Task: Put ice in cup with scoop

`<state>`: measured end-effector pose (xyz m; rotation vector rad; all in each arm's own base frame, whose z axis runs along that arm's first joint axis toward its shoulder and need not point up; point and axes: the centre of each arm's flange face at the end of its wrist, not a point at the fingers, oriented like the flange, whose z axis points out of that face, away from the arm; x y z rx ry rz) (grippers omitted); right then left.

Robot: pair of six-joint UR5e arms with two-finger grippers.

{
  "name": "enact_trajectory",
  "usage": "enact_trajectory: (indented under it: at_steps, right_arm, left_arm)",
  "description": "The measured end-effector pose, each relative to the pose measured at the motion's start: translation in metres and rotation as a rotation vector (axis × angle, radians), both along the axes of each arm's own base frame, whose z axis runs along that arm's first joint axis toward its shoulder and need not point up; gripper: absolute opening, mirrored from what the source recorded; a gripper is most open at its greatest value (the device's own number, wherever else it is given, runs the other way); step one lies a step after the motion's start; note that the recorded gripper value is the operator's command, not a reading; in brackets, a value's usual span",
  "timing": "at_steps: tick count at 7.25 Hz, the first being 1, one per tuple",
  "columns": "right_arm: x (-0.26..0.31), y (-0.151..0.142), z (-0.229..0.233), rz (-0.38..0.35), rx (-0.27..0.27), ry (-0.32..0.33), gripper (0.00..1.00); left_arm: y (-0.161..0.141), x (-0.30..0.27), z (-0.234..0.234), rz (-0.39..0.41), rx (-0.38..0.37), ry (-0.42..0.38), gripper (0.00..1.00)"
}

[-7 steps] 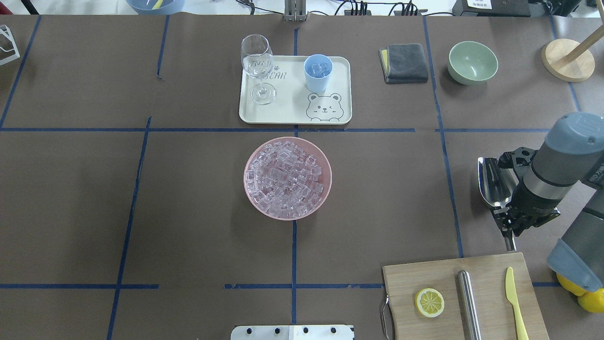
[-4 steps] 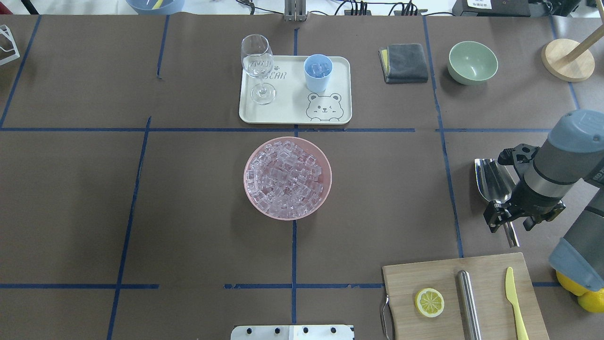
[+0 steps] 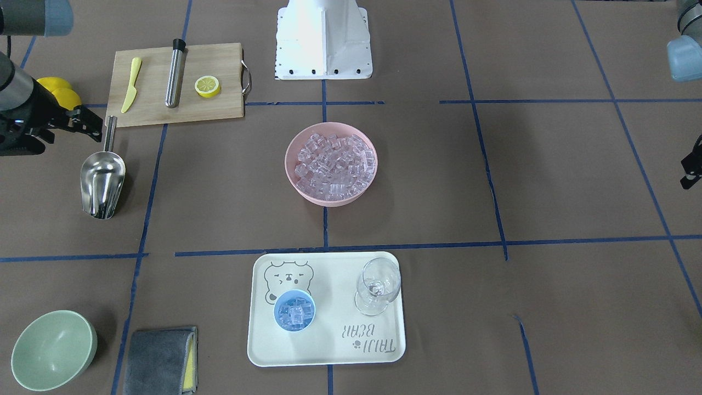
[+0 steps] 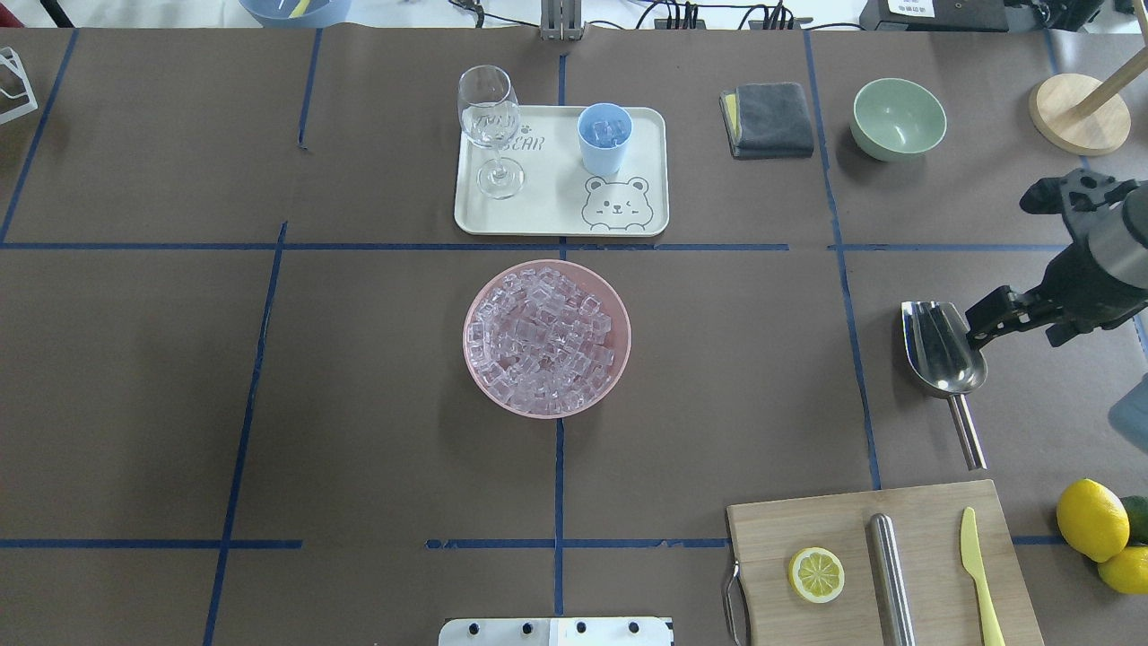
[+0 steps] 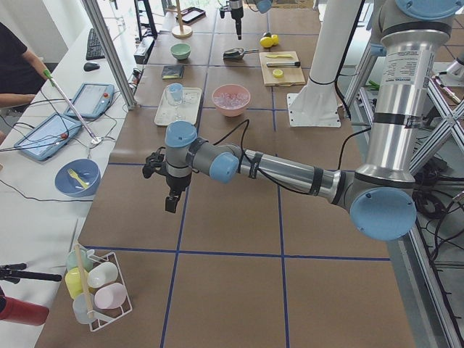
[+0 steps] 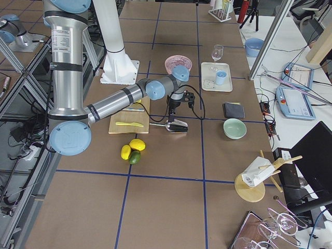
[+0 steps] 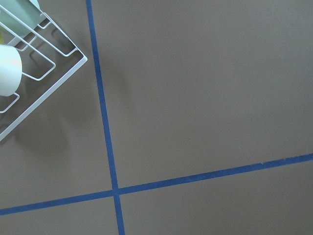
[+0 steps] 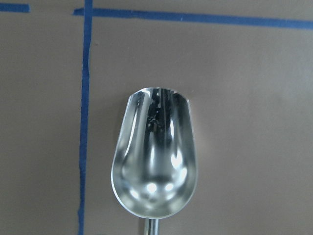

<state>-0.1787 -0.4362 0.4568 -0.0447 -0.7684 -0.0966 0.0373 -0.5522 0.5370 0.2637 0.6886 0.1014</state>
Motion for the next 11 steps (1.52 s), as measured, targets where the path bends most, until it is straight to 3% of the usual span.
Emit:
enact_trajectory:
  at_steps: [2,4,7,11]
  right_arm:
    - [0.073,-0.019,0.031,-0.055,0.113,-0.022,1.00]
    - [0.149,-0.031,0.095,-0.110,0.184,-0.042,1.00]
    - [0.224,-0.029,0.157,-0.087,0.200,-0.067,1.00]
    - [0.240,-0.029,0.155,-0.044,0.202,-0.062,1.00]
  left_arm:
    - [0.008,-0.001,0.007,0.028,-0.013,0.029,1.00]
    - [0.017,-0.020,0.022,0.101,-0.021,0.033,1.00]
    - [0.034,-0.071,0.057,0.173,-0.045,0.001,1.00]
    - [0.079,-0.091,0.105,0.172,-0.112,0.003,1.00]
